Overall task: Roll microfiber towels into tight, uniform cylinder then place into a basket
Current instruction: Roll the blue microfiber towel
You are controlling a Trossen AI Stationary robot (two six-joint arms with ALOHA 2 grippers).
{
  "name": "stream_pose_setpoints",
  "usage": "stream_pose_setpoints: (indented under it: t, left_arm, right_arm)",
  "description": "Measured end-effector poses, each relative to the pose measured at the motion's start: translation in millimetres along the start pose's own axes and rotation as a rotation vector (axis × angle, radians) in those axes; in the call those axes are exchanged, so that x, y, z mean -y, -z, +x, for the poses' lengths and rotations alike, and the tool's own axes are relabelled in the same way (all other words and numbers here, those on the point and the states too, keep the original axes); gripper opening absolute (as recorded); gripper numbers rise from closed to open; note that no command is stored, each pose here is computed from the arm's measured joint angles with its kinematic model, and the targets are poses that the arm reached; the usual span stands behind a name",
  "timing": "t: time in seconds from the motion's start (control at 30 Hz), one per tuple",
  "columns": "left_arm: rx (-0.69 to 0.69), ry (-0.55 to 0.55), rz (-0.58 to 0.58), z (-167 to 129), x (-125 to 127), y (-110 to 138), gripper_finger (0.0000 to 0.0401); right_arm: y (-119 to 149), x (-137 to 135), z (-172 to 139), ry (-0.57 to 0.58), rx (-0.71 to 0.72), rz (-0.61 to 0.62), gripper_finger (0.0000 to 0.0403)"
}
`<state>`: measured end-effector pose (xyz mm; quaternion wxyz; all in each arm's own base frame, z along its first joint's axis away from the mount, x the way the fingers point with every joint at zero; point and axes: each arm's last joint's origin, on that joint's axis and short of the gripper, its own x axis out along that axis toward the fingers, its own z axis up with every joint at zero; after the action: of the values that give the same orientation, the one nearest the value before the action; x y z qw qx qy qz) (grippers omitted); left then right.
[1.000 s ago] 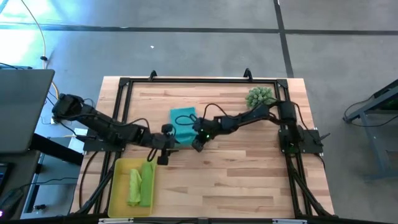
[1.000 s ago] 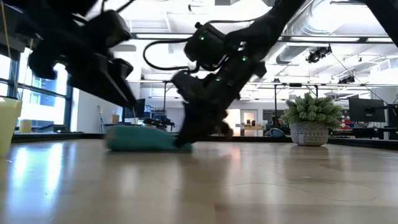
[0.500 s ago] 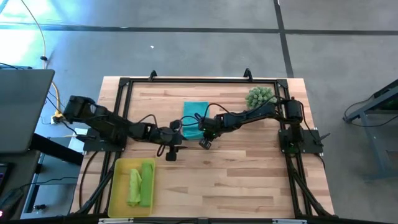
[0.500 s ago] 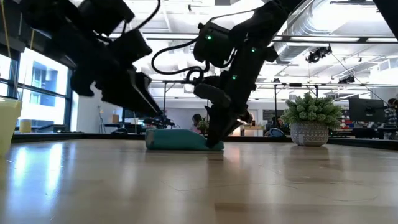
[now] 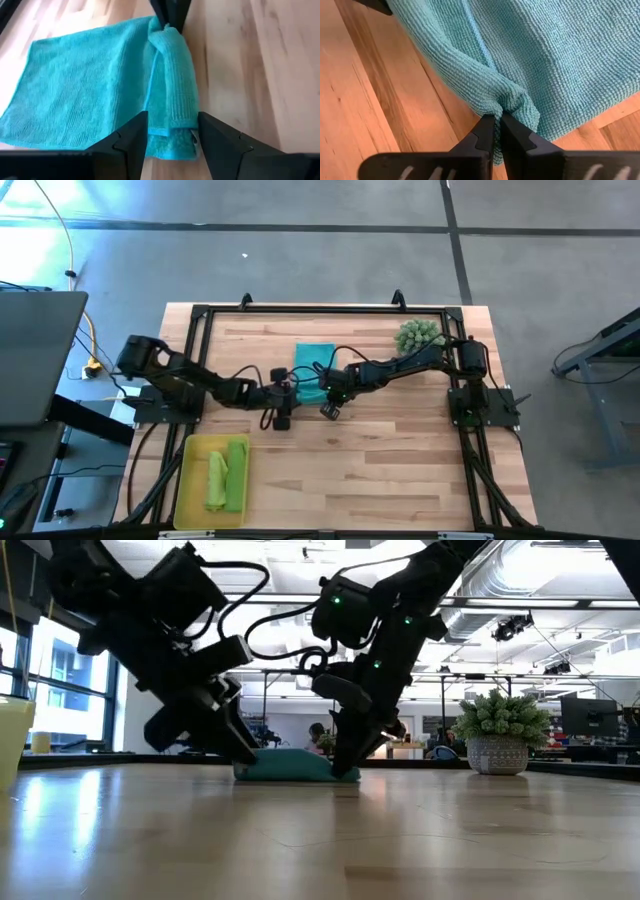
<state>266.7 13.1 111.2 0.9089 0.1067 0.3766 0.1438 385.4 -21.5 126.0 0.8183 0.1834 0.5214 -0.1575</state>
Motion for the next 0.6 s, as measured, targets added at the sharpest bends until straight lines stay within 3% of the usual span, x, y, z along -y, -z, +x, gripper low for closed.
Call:
stream_pose_setpoints:
  t: [0.2, 0.4, 0.5, 0.6]
  left_arm:
    - [-0.003, -0.010, -0.036, 3.3, -4.0, 1.1, 0.0150]
    - [-0.009, 0.083, -0.107, 4.8, -6.0, 2.3, 0.0068]
    - [-0.020, 0.173, -0.225, 6.9, -11.3, 3.7, 0.0016]
    - [-0.037, 0.273, -0.423, 10.3, -23.1, 5.2, 0.0010]
  right_arm:
    - [-0.4, -0.2, 0.0, -0.002, 0.004, 0.000, 0.0012]
    - [-0.6, -0.3, -0.1, -0.003, 0.006, 0.000, 0.0012]
    - [-1.6, -1.1, -3.4, -0.008, 0.015, -0.003, 0.0012]
    - [-1.4, -4.1, -9.9, -0.046, 0.011, -0.010, 0.0012]
